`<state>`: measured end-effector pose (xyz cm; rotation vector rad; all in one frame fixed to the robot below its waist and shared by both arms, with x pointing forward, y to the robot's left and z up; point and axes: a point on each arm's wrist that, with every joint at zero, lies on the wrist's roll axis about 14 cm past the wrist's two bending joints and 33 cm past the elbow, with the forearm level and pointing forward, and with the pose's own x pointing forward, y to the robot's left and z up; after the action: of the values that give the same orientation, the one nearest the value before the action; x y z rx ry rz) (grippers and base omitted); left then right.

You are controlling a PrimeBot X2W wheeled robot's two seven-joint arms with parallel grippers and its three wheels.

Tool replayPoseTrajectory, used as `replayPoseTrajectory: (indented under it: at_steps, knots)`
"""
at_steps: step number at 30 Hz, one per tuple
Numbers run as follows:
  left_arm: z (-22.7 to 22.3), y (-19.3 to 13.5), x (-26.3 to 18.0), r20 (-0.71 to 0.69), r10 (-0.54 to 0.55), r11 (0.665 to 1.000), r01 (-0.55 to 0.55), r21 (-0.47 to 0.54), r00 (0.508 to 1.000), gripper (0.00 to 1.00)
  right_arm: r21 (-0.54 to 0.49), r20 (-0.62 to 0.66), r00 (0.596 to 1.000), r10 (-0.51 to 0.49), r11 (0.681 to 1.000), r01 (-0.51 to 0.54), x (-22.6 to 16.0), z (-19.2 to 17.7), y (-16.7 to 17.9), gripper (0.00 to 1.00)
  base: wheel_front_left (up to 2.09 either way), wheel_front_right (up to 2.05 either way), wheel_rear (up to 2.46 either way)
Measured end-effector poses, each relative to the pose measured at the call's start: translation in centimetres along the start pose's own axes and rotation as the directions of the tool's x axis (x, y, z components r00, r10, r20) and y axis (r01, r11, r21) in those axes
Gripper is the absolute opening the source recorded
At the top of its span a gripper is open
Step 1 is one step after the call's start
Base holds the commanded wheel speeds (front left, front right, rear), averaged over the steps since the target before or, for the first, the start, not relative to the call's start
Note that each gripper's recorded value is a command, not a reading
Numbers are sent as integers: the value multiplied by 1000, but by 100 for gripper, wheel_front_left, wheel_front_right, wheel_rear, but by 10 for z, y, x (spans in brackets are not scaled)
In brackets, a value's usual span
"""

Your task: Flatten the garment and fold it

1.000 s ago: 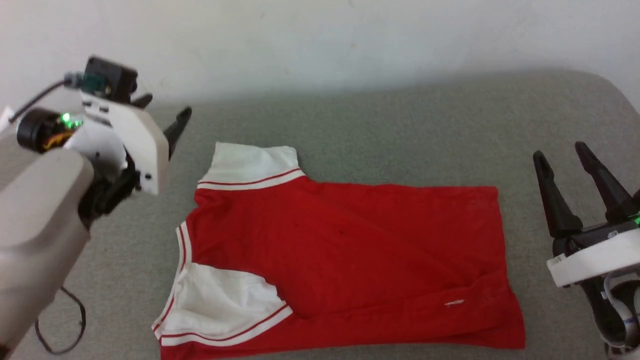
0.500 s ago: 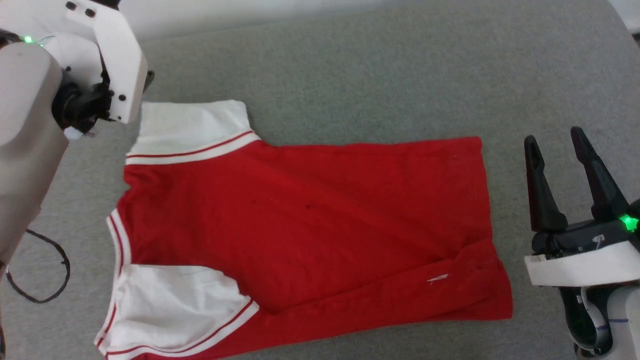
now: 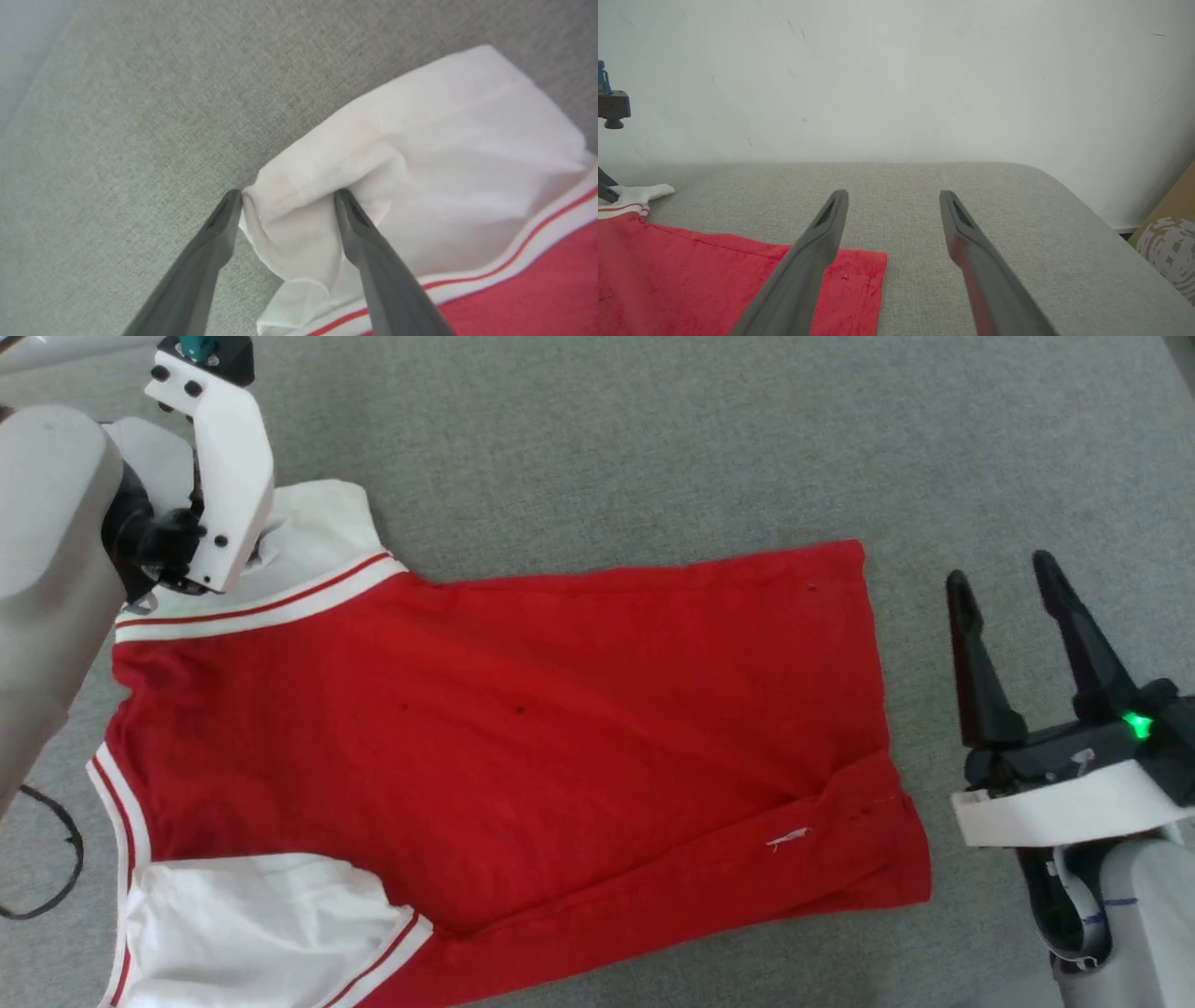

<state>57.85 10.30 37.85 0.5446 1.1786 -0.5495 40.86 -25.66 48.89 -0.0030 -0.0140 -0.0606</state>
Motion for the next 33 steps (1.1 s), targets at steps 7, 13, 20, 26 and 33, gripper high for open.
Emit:
replayPoseTrajectory:
  at_steps: [7,13,20,26,33]
  knots:
    - [4,-8,-4,34,-23,1000,23,1,999,0,-27,-4,1000,20,999,-20,4,-1,-1,100,0,0,0]
    - [8,-14,-30,150,-25,1000,25,1,988,0,-113,18,997,73,991,-70,14,27,-6,100,0,0,0]
    - [19,-29,-79,322,-39,999,25,46,946,0,-188,-154,973,171,962,-199,32,38,1,100,0,0,0]
    - [1,-31,-101,364,-26,998,6,56,931,0,-157,-498,837,226,926,-343,35,3,10,100,0,0,0]
    - [-8,-31,-114,395,-19,999,-1,50,918,0,-101,-799,571,190,893,-439,30,-36,15,100,0,0,0]
